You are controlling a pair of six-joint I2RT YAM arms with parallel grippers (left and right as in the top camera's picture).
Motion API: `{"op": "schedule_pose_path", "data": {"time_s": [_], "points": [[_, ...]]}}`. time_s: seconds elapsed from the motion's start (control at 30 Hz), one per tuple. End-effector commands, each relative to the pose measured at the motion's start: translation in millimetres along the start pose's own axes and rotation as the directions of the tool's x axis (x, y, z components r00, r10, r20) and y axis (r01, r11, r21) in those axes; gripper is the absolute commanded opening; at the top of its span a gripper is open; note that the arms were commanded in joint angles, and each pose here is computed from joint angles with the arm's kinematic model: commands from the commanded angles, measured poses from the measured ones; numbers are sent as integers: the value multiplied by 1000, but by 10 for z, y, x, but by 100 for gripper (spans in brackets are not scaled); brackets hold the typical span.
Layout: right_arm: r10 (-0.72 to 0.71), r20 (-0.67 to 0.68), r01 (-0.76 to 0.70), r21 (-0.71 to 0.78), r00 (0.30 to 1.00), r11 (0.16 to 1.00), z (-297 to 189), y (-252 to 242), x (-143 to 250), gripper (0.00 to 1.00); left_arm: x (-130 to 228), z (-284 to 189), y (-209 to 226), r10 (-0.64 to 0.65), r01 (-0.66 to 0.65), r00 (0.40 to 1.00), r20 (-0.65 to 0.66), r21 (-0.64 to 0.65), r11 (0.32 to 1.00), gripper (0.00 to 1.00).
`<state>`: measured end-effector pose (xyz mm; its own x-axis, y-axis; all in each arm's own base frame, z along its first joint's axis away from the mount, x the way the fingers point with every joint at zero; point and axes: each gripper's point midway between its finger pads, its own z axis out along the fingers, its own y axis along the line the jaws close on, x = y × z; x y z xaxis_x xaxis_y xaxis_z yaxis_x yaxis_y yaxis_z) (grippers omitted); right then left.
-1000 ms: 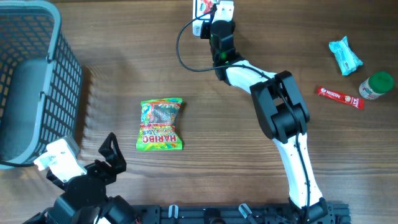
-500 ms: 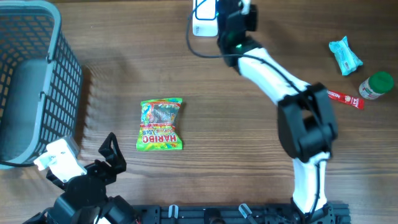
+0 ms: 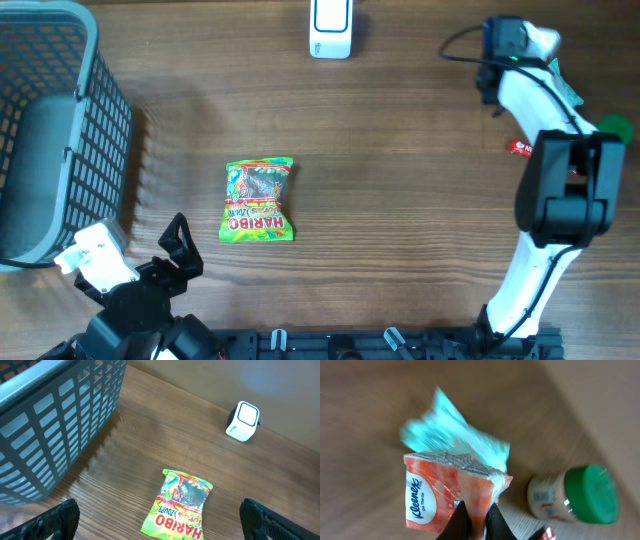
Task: Scan the item barcode
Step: 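Carry the Kleenex packet right and drop it by the green pack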
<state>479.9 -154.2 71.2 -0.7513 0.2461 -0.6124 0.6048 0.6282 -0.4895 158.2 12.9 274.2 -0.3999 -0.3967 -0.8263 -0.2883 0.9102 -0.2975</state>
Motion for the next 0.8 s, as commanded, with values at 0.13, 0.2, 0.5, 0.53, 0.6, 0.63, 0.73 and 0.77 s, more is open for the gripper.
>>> {"op": "schedule_pose_path", "data": {"time_s": [0.13,0.2,0.5,0.53,0.6,0.63,0.73,0.77], "points": [[-66,-111,55,-102,992,993,222,-111,234,100,-1,2,17,-16,16,1000,4,-6,1000,100],[-131,-48,125,-115,990,986,17,-125,20,99,-1,2,17,-16,16,1000,4,-6,1000,100],[-161,136,188,-905,978,382,-2708,957,-21,100,-1,2,17,-16,16,1000,4,-6,1000,100],[-218,146,193,-958,965,210,-3094,1111,195,100,-1,2,17,-16,16,1000,4,-6,1000,100],[-284,151,181,-980,947,84,-3402,1273,475,100,-1,2,17,-16,16,1000,4,-6,1000,100],[-311,127,155,-986,942,64,-3470,1337,600,100,1,2,17,-16,16,1000,3,-6,1000,100],[-446,22,52,-997,895,54,-3673,1478,1161,100,-1,2,17,-16,16,1000,4,-6,1000,100],[-490,27,57,-997,872,48,-3729,1506,1350,100,-1,2,17,-16,16,1000,4,-6,1000,100]]}}
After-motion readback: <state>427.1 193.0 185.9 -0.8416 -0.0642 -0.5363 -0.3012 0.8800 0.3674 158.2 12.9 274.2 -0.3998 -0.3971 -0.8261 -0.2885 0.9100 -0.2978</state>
